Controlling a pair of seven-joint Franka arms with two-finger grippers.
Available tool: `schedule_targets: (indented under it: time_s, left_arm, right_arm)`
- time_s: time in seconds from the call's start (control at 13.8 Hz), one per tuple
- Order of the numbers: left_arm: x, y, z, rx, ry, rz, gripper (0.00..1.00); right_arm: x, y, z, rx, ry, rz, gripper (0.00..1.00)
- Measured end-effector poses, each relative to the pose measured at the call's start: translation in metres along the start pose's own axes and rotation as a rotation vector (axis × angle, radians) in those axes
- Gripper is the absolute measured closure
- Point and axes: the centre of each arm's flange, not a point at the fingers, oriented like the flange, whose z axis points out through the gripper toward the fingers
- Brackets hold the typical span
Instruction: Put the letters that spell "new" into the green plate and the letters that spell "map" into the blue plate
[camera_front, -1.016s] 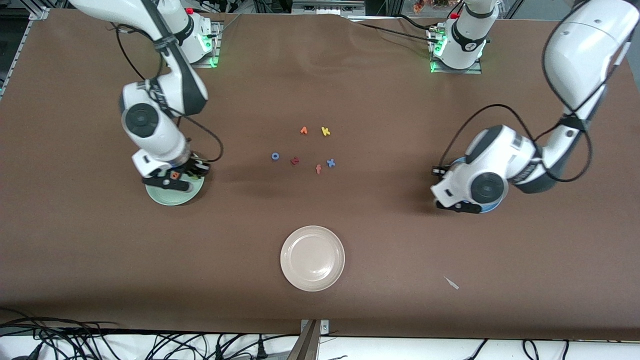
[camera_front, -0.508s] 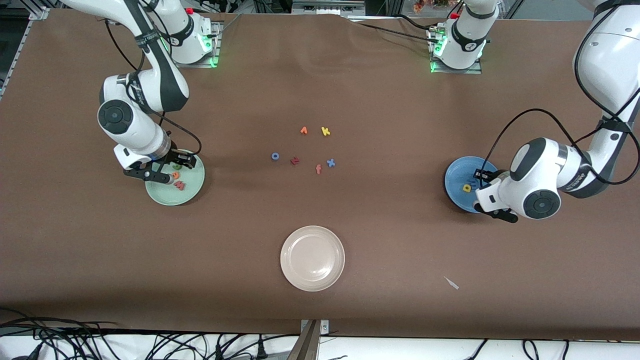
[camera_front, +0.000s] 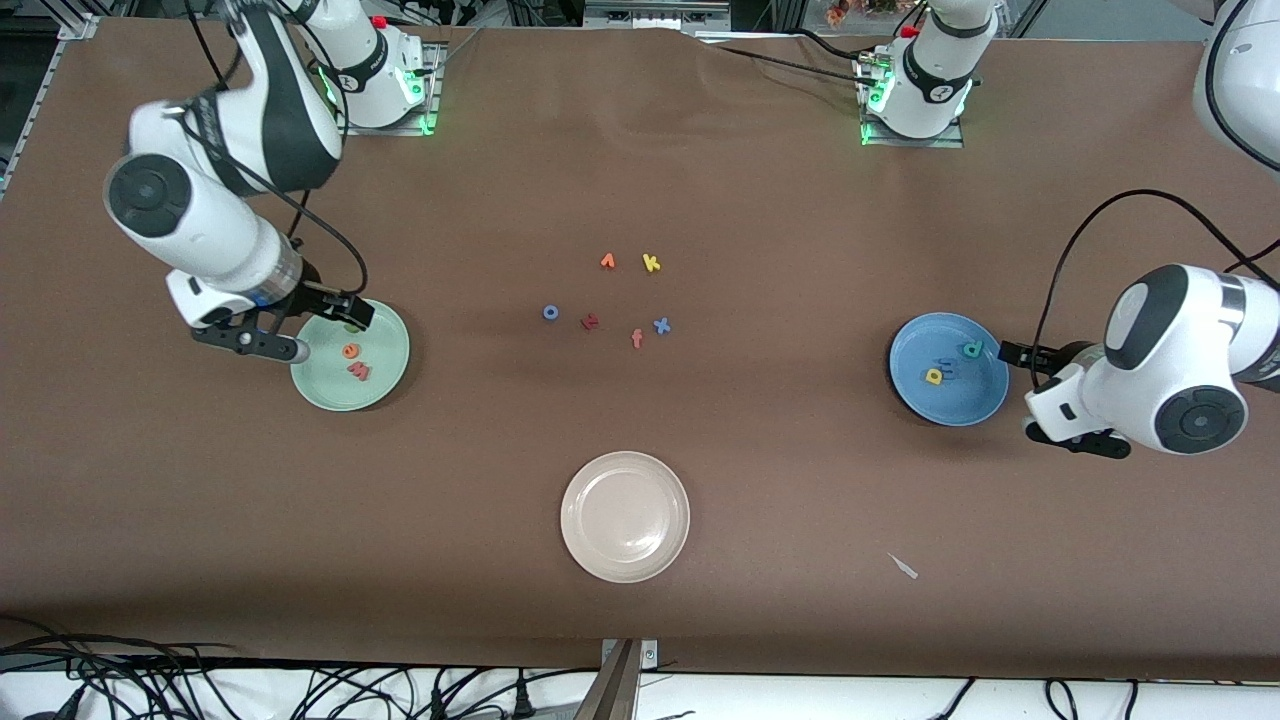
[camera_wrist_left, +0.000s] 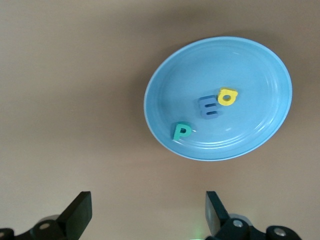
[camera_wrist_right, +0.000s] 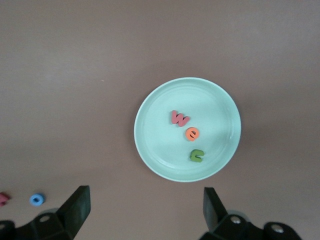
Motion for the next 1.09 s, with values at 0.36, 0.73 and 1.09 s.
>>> schedule_targets:
  time_s: [0.36,0.73,1.09]
  left_arm:
    - [-0.059,-0.015,-0.068,-0.013,0.156,-0.168,0.00]
    - [-0.147,-0.018,-0.142,-0.086,0.371,-0.282,0.00]
    - [-0.185,0.034,-0.174,-0.073,0.389,-0.220,0.00]
  right_arm:
    - [-0.001,0.025,-0.125,0.035,0.001,-0.147,0.00]
    - [-0.003,0.057,-0.155,0.058,-0.014,-0.174,0.00]
    - [-0.003,0.057,-0.152,0.056,-0.024,-0.182,0.00]
